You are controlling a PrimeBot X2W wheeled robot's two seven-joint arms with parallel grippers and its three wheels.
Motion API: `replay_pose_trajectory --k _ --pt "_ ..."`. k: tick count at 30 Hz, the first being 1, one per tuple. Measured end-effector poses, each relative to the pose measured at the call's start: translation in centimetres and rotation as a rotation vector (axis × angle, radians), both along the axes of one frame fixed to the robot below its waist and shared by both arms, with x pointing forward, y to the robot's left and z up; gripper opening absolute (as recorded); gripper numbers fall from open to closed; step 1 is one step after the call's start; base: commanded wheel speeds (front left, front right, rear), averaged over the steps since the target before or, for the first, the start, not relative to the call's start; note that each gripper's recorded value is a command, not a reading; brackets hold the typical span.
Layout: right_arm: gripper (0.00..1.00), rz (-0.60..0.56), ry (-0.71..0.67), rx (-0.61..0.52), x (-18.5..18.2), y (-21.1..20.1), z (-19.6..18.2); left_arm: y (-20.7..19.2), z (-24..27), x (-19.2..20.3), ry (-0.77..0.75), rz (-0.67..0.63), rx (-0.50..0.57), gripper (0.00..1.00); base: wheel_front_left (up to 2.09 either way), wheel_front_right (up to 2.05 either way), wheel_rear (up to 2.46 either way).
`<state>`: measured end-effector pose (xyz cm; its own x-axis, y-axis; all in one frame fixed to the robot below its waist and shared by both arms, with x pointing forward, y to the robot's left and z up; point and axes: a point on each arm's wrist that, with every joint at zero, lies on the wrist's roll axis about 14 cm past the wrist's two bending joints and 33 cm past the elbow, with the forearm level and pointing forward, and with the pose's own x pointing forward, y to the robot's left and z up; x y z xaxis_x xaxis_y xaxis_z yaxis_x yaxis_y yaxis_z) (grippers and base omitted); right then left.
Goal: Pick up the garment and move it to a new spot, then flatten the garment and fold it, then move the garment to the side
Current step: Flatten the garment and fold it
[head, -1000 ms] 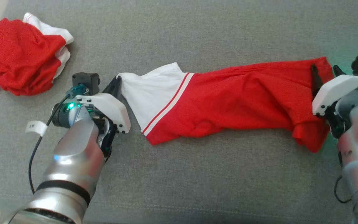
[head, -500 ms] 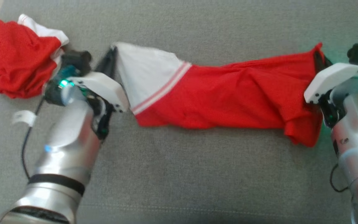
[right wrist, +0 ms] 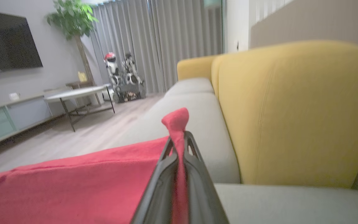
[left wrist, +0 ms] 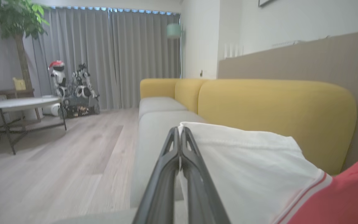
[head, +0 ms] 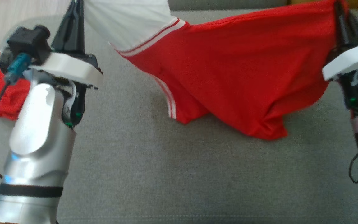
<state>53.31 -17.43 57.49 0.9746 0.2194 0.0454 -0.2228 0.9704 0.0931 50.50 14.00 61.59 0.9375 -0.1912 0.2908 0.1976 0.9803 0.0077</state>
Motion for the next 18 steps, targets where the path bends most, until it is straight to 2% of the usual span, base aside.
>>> replay_pose_trajectory --k 5,9,14,18 --pt "0.0 0.002 -0.203 0.025 -2.7 -0.9 7.9 -0.8 7.1 -2.3 -0.202 -0.03 -0.002 0.0 0.0 0.0 0.0" --pt "0.0 -0.016 -0.308 0.038 -5.9 -1.9 12.6 -1.5 12.3 -5.0 -0.345 -0.057 0.0 0.0 0.0 0.0 0.0" --pt "0.0 -0.056 -0.371 0.044 -9.6 -2.8 15.9 -2.3 17.2 -8.2 -0.456 -0.083 0.019 0.0 0.0 0.0 0.0" --pt "0.0 -0.057 -0.372 0.07 -11.2 -2.6 16.9 -3.0 20.0 -9.6 -0.517 -0.098 0.022 0.0 0.0 0.0 0.0"
